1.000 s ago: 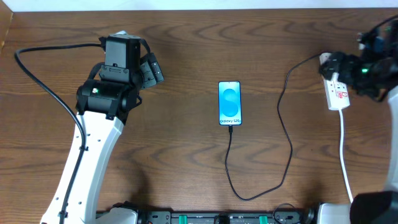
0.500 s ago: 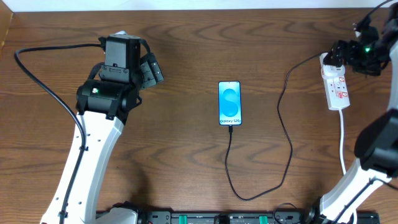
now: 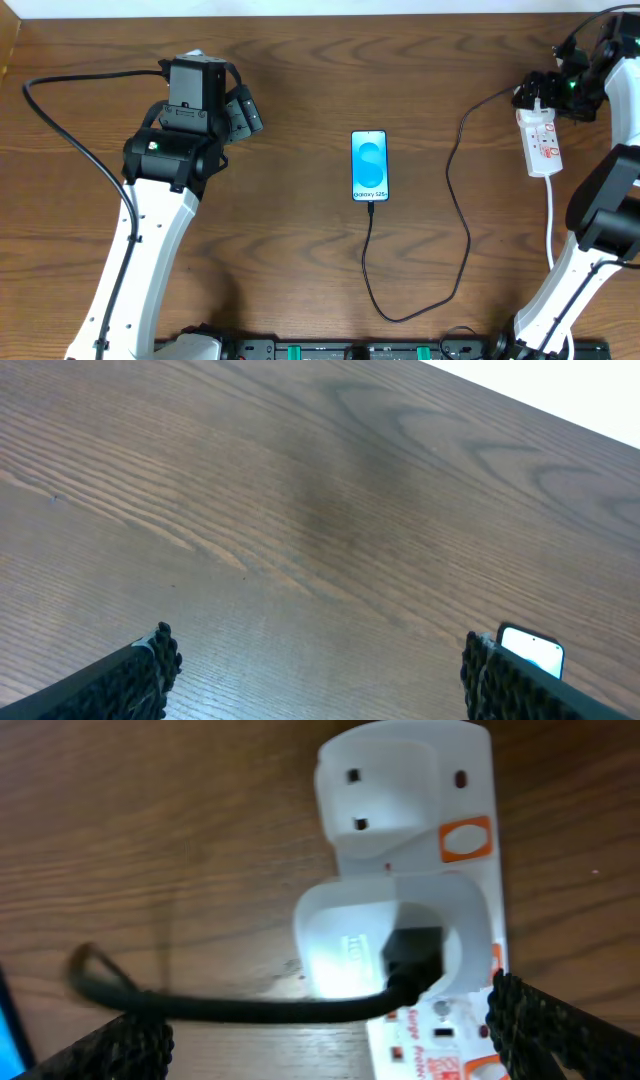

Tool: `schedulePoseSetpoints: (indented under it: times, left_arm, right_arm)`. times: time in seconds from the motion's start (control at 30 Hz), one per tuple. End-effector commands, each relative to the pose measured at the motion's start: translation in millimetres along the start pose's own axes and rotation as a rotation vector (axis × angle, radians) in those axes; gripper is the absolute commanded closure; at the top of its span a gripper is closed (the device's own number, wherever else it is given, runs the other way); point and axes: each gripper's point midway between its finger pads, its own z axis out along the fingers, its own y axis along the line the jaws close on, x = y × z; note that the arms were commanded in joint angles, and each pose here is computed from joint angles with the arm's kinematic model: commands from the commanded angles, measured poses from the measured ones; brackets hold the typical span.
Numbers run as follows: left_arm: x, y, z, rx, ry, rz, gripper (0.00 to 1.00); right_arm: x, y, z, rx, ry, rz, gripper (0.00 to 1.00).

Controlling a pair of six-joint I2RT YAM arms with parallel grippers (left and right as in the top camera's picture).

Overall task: Plug charger to phone and switch on socket
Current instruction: 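Press down the power strip switch with the right gripper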

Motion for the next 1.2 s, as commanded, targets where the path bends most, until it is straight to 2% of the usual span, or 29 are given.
schedulePoseSetpoints:
  times: [0.0, 0.3, 0.7, 1.0, 1.17]
  left_arm:
    - [-5, 0, -3, -0.006, -0.016, 0.011, 0.08]
    - [-5, 0, -3, -0.006, -0.016, 0.011, 0.08]
    - [-5, 0, -3, -0.006, -0.016, 0.011, 0.08]
    - [-5, 0, -3, -0.006, -0.016, 0.011, 0.08]
    - [-5, 0, -3, -0.006, -0.016, 0.011, 0.08]
  right_arm:
    - [-1, -14, 13, 0.038, 0.019, -0.005, 0.01]
    - [7, -17, 31, 0.031, 0.059, 0.005, 0.01]
    - [15, -14, 31, 0.016, 0.092, 0.019, 0.01]
    - [16, 5, 43, -0.111, 0.072, 0.024, 0.01]
    - [30, 8, 55, -0.142, 0.104, 0.039, 0.01]
